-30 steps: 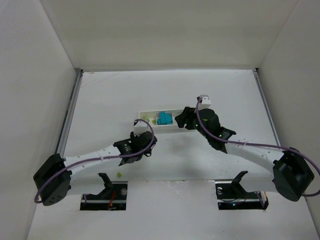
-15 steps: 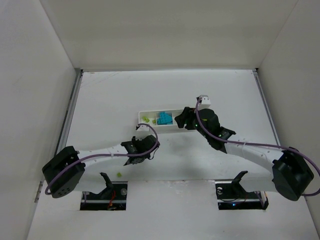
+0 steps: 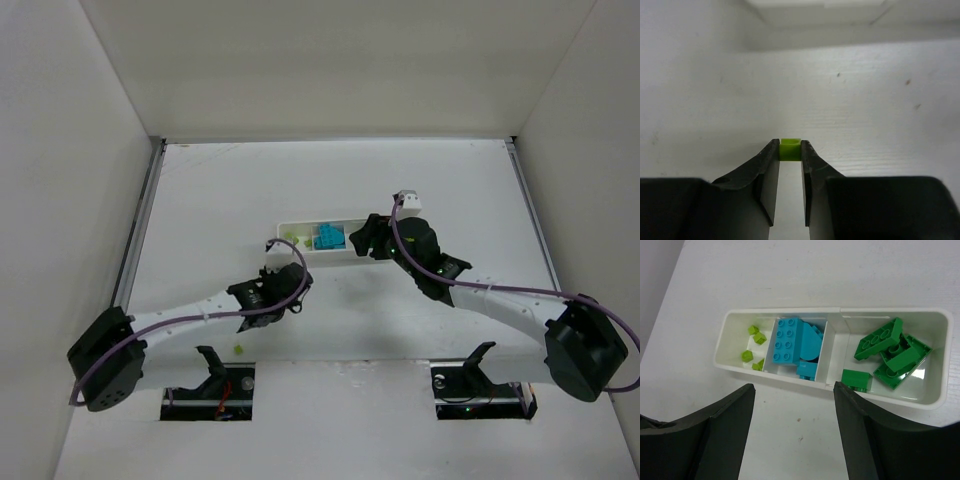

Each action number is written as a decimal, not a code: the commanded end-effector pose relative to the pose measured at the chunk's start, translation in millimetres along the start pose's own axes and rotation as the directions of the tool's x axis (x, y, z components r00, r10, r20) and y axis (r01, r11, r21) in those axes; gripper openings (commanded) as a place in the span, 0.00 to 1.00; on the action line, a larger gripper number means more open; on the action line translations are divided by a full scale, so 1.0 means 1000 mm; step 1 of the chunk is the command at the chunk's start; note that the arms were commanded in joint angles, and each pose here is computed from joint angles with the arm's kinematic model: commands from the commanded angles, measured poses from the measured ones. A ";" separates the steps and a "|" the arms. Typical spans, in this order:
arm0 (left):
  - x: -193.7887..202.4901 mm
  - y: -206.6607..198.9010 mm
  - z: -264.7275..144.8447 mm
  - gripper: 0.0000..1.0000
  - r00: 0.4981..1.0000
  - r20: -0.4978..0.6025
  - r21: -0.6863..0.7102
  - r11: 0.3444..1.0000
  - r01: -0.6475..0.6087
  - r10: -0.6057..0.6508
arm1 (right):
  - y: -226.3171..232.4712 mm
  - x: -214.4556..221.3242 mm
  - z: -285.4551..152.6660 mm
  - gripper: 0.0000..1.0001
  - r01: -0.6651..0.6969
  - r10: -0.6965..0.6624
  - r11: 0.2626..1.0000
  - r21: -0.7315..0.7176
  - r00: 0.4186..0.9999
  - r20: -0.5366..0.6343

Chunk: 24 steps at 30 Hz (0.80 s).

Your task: Sort the legos into containers by color

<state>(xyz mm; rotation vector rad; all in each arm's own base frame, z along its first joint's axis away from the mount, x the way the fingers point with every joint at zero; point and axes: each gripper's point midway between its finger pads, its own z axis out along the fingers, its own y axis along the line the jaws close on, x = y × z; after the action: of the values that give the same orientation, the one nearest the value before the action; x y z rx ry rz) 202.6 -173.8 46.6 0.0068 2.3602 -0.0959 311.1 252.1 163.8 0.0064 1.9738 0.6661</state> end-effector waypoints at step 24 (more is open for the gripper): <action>-0.214 -0.028 0.008 0.61 0.892 0.402 0.158 0.976 0.153 -0.205 | 0.079 0.007 -0.037 0.32 0.035 -0.032 0.968 -0.250 0.999 0.014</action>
<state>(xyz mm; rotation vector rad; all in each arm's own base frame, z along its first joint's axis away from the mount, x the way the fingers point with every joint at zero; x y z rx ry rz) 356.7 -200.9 132.3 -0.1177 2.0822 -0.2160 274.0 275.7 181.7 -0.0799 1.9347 0.7786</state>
